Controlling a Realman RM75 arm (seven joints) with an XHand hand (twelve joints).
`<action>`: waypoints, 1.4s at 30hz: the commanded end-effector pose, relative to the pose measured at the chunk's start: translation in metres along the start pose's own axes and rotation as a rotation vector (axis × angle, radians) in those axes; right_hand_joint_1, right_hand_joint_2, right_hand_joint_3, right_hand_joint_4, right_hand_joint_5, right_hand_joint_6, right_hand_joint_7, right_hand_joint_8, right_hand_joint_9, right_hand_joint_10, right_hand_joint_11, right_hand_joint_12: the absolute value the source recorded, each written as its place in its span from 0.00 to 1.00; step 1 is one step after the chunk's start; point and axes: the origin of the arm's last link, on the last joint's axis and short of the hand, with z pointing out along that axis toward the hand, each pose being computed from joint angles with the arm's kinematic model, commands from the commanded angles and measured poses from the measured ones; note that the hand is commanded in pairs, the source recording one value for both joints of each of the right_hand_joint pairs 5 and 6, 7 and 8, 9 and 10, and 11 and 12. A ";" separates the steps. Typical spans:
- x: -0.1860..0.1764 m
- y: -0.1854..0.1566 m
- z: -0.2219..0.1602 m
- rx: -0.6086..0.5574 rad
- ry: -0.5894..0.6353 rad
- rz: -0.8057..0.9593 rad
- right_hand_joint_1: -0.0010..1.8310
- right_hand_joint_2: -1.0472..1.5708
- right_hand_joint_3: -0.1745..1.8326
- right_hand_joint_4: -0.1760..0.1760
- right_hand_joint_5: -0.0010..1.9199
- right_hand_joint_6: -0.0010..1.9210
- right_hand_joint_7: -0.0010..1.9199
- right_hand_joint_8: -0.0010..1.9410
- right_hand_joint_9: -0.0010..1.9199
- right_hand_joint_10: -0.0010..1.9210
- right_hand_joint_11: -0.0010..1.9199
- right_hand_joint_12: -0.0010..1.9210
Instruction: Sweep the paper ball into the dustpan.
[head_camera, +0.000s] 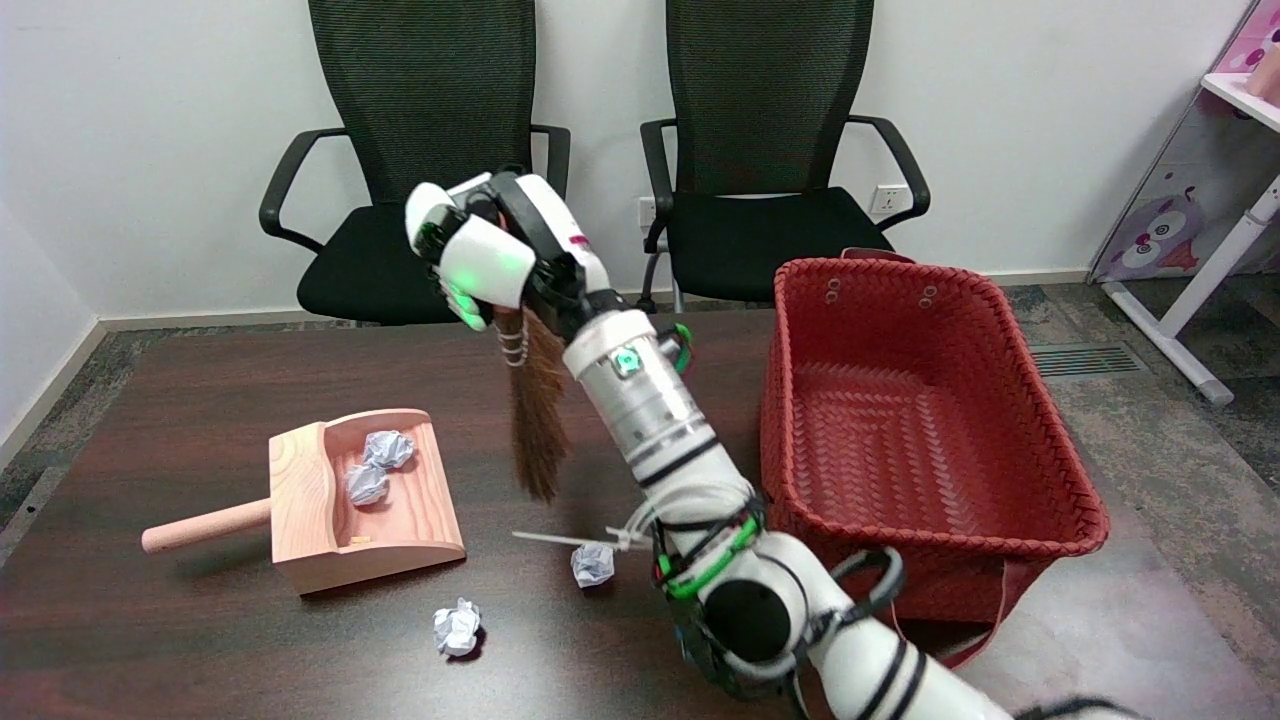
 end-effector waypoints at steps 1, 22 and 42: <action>0.009 -0.027 -0.069 -0.088 0.227 -0.272 0.41 1.00 1.00 0.57 1.00 1.00 1.00 0.99 1.00 1.00 1.00 1.00; 0.010 -0.010 -0.094 -0.201 0.299 -0.322 0.42 1.00 1.00 0.58 1.00 1.00 1.00 0.99 1.00 1.00 1.00 1.00; 0.020 -0.024 -0.121 -0.153 0.420 -0.347 0.43 1.00 1.00 0.58 1.00 1.00 1.00 0.99 1.00 1.00 1.00 1.00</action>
